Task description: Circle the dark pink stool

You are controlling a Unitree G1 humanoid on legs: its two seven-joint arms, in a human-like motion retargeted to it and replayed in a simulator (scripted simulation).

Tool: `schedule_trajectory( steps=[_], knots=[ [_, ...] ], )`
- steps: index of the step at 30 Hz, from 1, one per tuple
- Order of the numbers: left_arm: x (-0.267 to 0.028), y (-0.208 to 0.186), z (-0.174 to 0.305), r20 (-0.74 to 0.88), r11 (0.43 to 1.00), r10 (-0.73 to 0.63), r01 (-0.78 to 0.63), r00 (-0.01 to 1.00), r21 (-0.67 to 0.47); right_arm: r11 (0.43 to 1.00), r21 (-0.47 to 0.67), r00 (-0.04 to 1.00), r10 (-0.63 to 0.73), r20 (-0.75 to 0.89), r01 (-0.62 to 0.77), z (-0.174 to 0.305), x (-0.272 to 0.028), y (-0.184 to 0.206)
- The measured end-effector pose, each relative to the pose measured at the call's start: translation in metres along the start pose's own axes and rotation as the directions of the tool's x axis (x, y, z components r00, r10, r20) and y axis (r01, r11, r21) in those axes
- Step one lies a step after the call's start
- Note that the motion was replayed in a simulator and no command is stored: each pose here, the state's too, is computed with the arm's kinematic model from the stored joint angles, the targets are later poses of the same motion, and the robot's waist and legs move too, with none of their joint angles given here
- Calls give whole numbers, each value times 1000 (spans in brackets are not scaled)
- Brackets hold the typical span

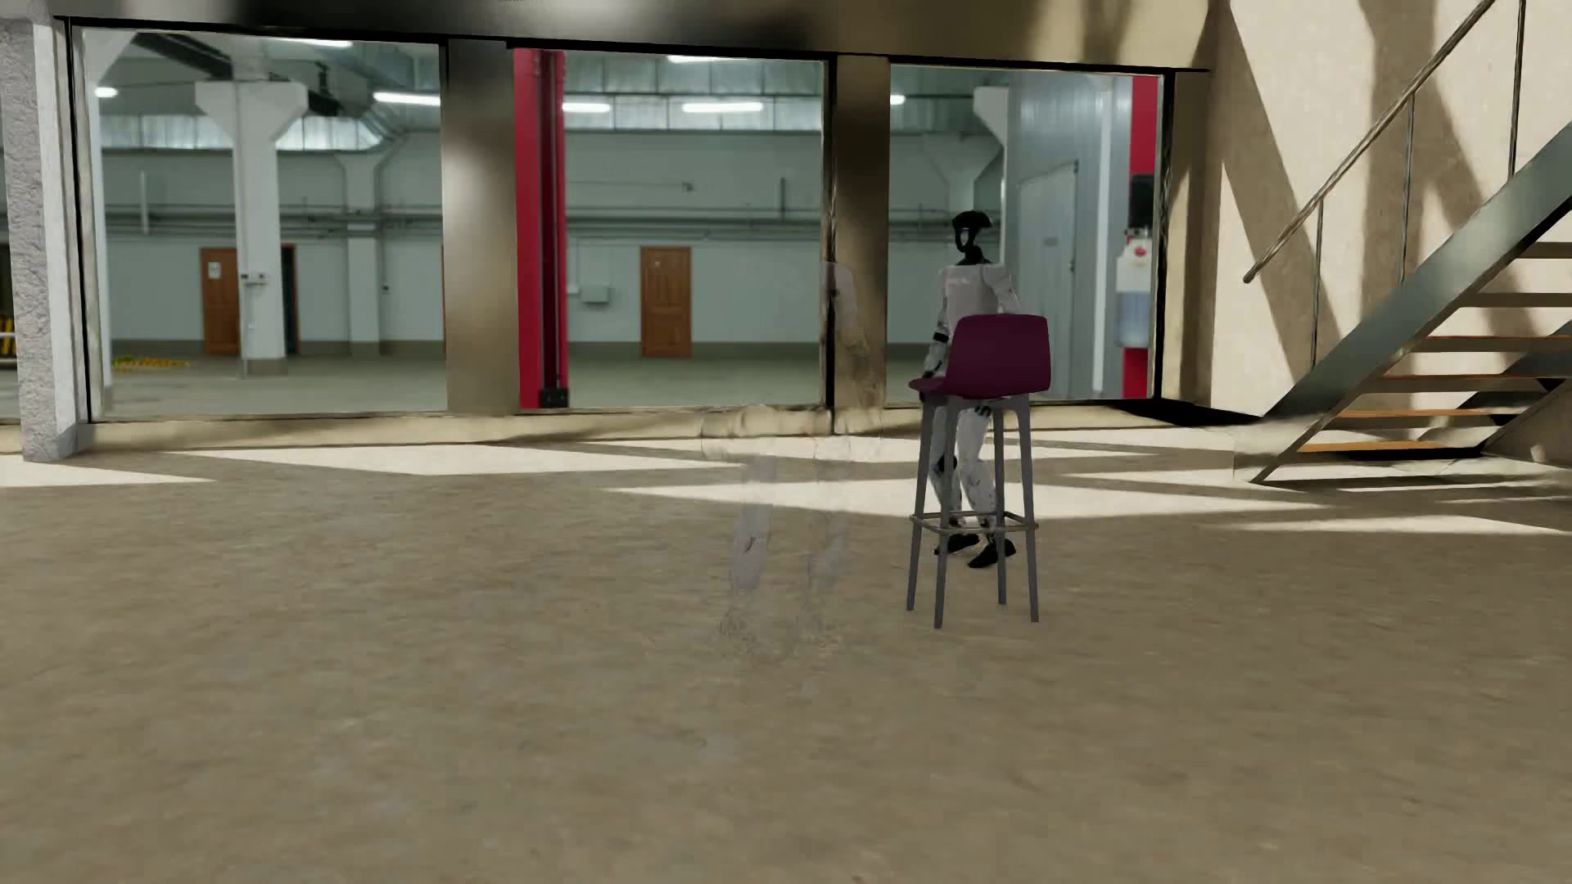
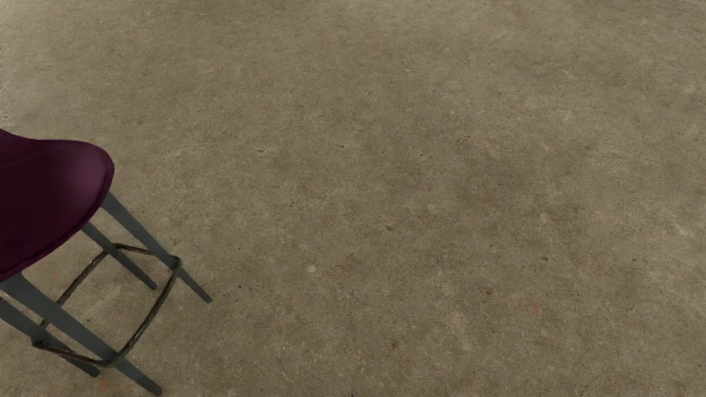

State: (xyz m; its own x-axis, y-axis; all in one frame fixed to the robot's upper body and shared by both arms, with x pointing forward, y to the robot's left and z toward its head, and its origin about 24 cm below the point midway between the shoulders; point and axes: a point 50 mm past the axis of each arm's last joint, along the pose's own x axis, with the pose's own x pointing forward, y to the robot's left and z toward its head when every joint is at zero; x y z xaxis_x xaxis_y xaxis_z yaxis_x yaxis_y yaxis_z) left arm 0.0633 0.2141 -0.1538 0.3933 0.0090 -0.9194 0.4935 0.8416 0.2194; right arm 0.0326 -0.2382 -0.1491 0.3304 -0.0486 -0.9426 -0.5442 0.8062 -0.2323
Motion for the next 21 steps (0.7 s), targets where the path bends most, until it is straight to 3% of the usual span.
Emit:
schedule_trajectory(
  steps=[5,12,21],
  knots=[
    [-1,-21,-11,-47,995,-71,74,996,62,999,39,998,-40,52,38,20,6,-11],
    [0,-3,-11,-56,997,-27,30,998,65,999,20,983,28,184,-33,54,6,14],
    [1,10,2,-2,999,16,-16,1000,30,998,10,996,56,62,-56,20,4,23]
  ],
)
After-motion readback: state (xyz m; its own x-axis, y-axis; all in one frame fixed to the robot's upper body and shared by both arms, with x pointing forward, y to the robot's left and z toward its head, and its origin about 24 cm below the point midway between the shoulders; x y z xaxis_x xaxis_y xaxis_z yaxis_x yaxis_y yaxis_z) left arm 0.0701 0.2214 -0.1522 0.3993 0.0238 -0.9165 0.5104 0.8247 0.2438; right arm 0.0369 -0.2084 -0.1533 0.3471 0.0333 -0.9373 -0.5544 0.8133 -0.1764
